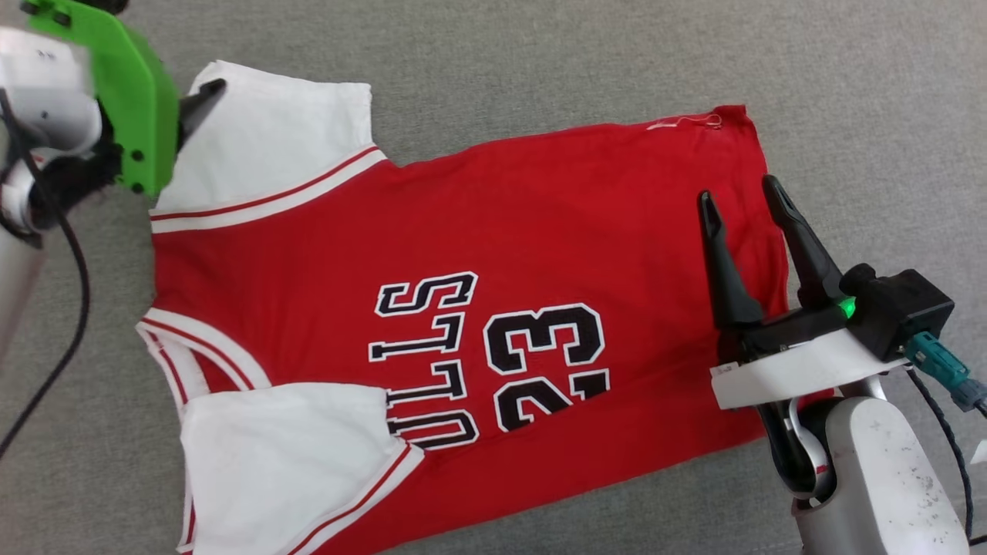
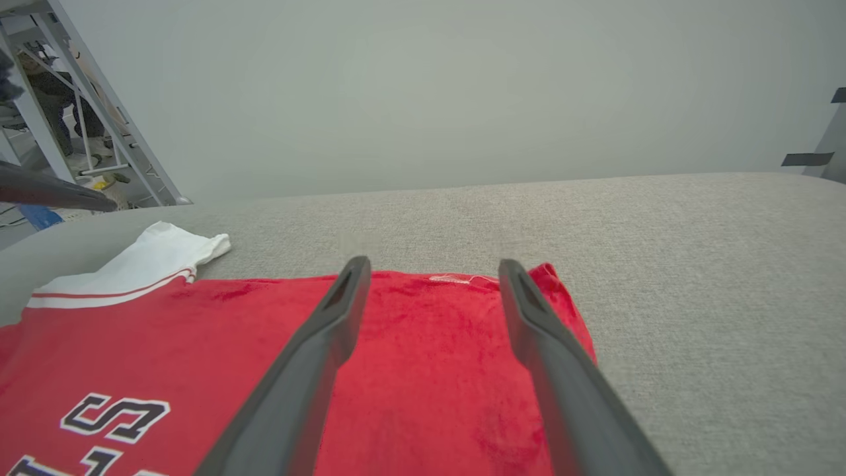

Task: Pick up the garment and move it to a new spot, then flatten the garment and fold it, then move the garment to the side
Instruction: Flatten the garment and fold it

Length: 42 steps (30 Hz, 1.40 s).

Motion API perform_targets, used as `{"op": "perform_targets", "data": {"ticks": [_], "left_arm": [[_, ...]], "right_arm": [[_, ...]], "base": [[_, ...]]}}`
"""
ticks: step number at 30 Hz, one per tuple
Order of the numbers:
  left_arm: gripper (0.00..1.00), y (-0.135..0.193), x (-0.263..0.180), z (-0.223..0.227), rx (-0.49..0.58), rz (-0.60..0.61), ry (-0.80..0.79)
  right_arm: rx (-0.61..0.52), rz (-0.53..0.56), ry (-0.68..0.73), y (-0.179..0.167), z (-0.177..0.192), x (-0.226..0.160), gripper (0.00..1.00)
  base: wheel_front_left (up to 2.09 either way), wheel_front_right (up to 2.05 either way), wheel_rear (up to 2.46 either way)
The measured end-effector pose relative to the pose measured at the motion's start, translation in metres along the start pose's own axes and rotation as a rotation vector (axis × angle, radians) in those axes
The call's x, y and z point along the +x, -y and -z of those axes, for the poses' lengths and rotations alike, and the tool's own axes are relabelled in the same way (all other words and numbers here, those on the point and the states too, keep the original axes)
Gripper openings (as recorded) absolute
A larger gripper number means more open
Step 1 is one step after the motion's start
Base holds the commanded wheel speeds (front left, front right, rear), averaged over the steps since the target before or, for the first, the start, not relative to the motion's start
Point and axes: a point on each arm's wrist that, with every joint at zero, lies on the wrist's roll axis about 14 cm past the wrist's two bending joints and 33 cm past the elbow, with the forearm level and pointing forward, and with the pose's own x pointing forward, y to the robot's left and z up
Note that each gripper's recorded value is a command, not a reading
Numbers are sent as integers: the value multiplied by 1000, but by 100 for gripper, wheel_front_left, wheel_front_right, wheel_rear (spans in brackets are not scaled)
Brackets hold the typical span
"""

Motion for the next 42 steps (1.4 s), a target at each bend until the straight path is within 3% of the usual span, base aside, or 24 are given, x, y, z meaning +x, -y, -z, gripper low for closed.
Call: {"op": "perform_targets", "data": {"ticks": [9, 16, 17, 18, 19, 31, 36, 42], "left_arm": [[100, -20, 48, 30, -49, -5, -185], [100, -30, 65, 31, -65, -18, -194], [73, -30, 66, 33, -68, -19, -207], [20, -30, 66, 33, -68, -18, -214], [0, -30, 65, 34, -76, -17, -223], [0, -20, 52, 28, -129, 6, -138], [0, -2, 36, 18, -84, 29, -69], [0, 7, 4, -1, -70, 32, 32]], "right_arm": [[7, 53, -69, 18, 28, -5, 100], [2, 81, -95, 28, 37, -11, 100], [1, 84, -97, 28, 38, -11, 100], [0, 85, -98, 29, 38, -12, 100], [0, 86, -97, 29, 38, -11, 100], [-9, 67, -86, 23, 30, -9, 100], [-41, 58, -92, 25, 17, -9, 100], [-161, 45, -240, 41, 15, -12, 100]], "base": [[0, 0, 0], [0, 0, 0], [0, 0, 0], [0, 0, 0], [0, 0, 0], [0, 0, 0], [0, 0, 0], [0, 0, 0]]}}
